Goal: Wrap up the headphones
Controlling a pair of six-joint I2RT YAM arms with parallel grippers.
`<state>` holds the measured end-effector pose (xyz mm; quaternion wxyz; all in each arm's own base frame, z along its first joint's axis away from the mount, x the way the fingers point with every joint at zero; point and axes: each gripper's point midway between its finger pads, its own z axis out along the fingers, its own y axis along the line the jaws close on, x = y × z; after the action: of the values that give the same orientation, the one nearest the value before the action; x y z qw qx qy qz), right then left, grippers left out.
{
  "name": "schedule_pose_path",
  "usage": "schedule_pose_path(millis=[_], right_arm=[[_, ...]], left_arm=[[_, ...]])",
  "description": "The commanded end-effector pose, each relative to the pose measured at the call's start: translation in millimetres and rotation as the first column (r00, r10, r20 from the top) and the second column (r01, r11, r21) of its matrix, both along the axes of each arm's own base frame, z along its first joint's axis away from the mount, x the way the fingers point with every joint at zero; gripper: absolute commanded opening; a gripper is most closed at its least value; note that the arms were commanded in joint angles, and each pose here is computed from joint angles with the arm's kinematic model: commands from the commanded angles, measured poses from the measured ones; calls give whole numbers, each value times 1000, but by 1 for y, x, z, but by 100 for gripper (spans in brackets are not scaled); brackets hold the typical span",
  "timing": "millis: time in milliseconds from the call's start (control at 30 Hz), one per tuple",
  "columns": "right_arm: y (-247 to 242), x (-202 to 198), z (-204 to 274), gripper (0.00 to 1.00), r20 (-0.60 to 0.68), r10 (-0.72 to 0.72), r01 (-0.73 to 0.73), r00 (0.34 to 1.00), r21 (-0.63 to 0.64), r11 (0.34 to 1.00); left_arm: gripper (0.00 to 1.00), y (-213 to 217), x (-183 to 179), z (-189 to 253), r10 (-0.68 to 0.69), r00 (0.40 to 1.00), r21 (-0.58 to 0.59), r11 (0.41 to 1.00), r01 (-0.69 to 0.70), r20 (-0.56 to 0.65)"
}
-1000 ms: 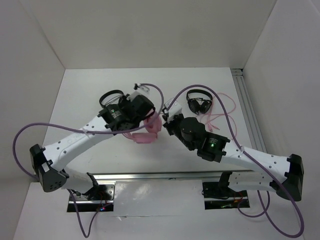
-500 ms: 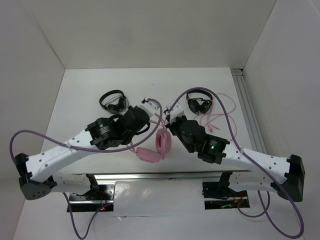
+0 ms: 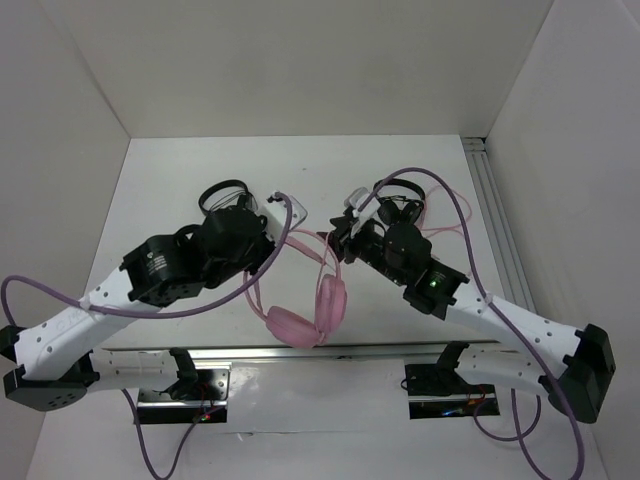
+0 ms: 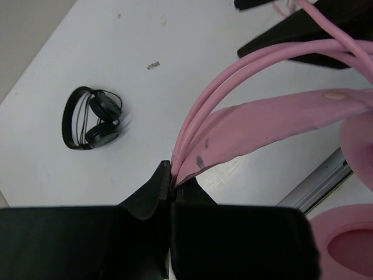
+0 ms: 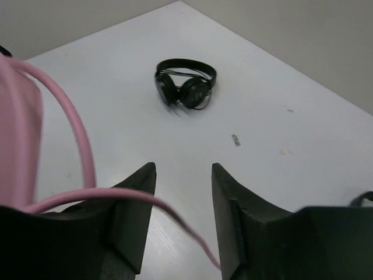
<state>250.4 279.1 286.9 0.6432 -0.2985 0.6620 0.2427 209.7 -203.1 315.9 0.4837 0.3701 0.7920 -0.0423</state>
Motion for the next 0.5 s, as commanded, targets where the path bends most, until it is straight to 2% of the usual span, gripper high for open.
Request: schedule_pose_path(millis=[0,133,233,333,467], right_arm=[[35,-14,20,52,-1,224,-222,975,148,964],[52,-16,6,61,-36,295,-280,955,222,934],[53,-2,-1,64,-53,316,-292,947,264,919],[52,13,-11,64,-86,340,-305,937,278,911],[54,27,-29,64,-130,375,-322,918,307,896]], left_arm=[[0,-5,-2,78,52,996,-266,964,-31,75],[0,17,1,115,195,978,-377,914,-152,78],[0,35,-5,148,248,965,-475,861,-181,81],[0,55,-12,179,310,948,-580,786,-213,72],[0,84,-21,216,394,918,-743,623,-243,31]])
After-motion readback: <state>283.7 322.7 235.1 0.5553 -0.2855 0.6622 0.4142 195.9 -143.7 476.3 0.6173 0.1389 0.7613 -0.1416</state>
